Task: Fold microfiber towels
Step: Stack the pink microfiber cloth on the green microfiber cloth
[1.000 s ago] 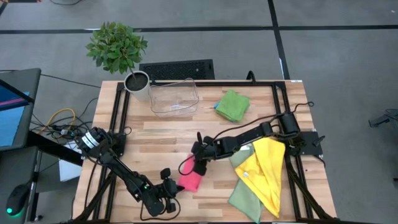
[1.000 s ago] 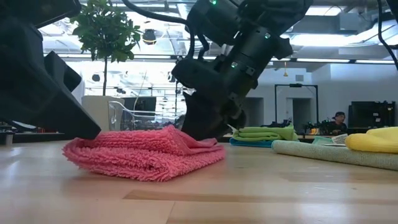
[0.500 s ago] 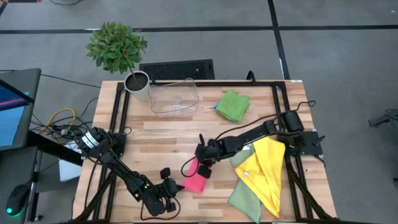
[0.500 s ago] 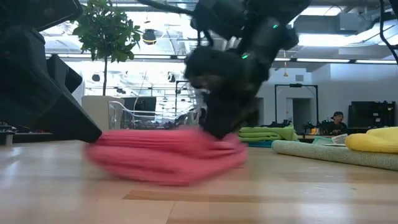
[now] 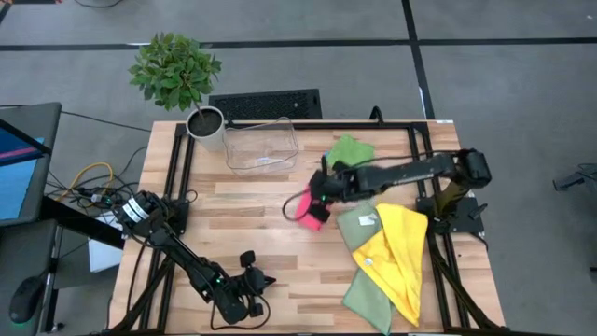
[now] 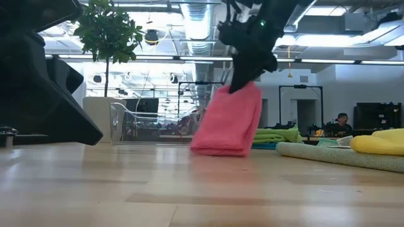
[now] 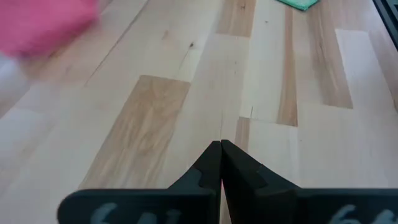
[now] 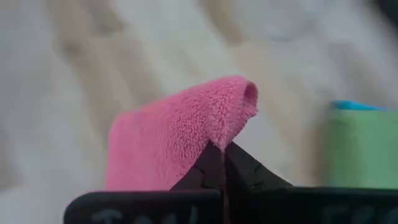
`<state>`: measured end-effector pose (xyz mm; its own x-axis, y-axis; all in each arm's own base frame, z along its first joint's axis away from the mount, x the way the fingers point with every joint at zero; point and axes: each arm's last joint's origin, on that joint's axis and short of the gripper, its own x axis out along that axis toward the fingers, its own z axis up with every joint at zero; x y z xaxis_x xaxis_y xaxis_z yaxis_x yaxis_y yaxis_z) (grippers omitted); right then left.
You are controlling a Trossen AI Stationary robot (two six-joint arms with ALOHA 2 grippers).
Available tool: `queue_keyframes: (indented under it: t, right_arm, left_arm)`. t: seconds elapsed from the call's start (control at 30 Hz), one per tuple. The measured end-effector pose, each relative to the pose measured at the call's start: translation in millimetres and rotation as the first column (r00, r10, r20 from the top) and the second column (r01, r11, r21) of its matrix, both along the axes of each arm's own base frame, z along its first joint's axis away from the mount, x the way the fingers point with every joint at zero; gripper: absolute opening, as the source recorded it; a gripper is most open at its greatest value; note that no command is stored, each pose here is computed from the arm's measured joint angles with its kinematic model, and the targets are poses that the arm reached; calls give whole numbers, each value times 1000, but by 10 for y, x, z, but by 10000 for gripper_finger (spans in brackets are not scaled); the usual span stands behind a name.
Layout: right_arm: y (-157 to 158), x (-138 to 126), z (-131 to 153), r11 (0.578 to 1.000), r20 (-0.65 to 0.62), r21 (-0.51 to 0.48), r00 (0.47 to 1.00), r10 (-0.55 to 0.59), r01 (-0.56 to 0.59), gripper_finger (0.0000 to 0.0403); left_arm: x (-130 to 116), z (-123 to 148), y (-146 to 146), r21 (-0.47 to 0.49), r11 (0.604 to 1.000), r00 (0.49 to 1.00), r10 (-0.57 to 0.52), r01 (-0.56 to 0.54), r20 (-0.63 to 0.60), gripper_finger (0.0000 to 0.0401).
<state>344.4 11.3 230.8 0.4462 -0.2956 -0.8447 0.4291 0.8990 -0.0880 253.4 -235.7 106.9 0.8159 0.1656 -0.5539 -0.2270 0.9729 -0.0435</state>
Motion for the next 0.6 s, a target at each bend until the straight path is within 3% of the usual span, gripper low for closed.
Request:
queue_keyframes:
  t: [0.23, 0.6]
  right_arm:
    - [-451, -173, 149, 996, -70, -74, 996, -56, 51, 16]
    - [-1073, -380, 328, 985, -79, -150, 992, -100, 88, 16]
  left_arm:
    - [-6, -7, 6, -7, 1000, 1000, 9, -9, -6, 0]
    - [-60, -58, 66, 31, 998, 997, 53, -51, -62, 0]
